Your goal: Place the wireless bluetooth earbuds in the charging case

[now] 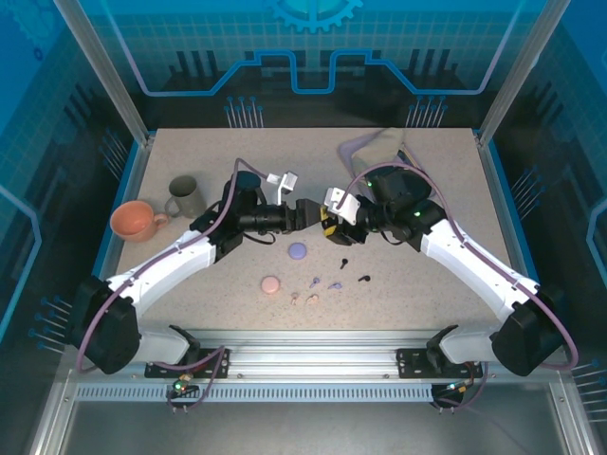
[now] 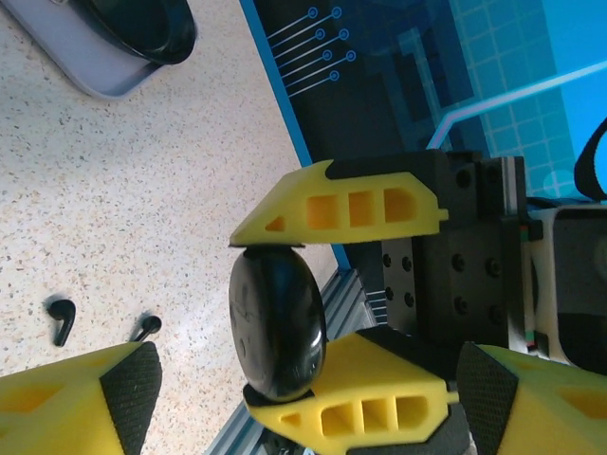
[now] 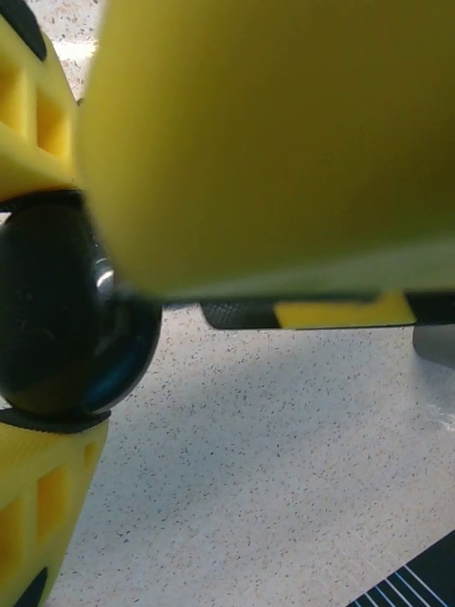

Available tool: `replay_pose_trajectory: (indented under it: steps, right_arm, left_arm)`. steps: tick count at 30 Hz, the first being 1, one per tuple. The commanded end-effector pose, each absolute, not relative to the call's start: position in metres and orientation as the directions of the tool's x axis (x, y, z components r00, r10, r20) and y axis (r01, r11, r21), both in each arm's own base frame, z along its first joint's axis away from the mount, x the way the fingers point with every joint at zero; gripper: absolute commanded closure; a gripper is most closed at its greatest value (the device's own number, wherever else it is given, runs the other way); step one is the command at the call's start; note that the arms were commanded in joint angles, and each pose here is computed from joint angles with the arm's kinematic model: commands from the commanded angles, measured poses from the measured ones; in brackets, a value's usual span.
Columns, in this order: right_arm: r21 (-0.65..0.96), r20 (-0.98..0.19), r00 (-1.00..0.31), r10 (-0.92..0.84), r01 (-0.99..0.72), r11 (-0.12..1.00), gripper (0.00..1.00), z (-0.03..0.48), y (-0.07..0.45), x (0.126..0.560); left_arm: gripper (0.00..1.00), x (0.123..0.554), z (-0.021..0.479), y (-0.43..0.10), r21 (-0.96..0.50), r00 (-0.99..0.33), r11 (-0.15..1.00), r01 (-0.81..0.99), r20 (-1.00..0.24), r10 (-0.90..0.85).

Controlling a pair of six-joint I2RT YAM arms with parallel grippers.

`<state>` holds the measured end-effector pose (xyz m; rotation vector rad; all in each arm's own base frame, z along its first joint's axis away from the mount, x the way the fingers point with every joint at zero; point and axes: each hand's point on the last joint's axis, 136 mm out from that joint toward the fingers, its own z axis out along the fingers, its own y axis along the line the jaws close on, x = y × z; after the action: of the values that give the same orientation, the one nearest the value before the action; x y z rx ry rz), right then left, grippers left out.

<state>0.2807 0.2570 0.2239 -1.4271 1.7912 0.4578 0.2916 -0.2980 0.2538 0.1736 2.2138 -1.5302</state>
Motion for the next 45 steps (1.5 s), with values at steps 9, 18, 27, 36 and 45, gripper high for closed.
replay_pose_trajectory:
  steps: [9,18,27,36,45]
  right_arm:
    - [-0.185,-0.787,-0.022,-0.617,-0.945,0.271,0.5,0.238,0.268,0.27]
    - [-0.169,-0.794,-0.033,-0.607,-0.947,0.273,0.5,0.242,0.269,0.269]
    - [-0.174,-0.784,-0.043,-0.619,-0.942,0.286,0.5,0.243,0.269,0.275]
    - [-0.163,-0.755,-0.073,-0.652,-0.942,0.295,0.47,0.236,0.266,0.279]
    - [-0.146,-0.797,-0.069,-0.6,-0.942,0.302,0.11,0.26,0.246,0.261]
  left_arm:
    - [0.32,0.298,0.263,-0.315,-0.85,-0.887,0.374,0.372,-0.444,-0.128]
    - [0.46,0.296,0.25,-0.318,-0.838,-0.894,0.402,0.368,-0.438,-0.095]
    - [0.56,0.295,0.238,-0.324,-0.829,-0.902,0.422,0.366,-0.428,-0.06]
    - [0.86,0.294,0.245,-0.324,-0.807,-0.883,0.432,0.403,-0.467,-0.047]
    - [0.97,0.298,0.252,-0.305,-0.678,-0.78,0.522,0.518,-0.625,-0.038]
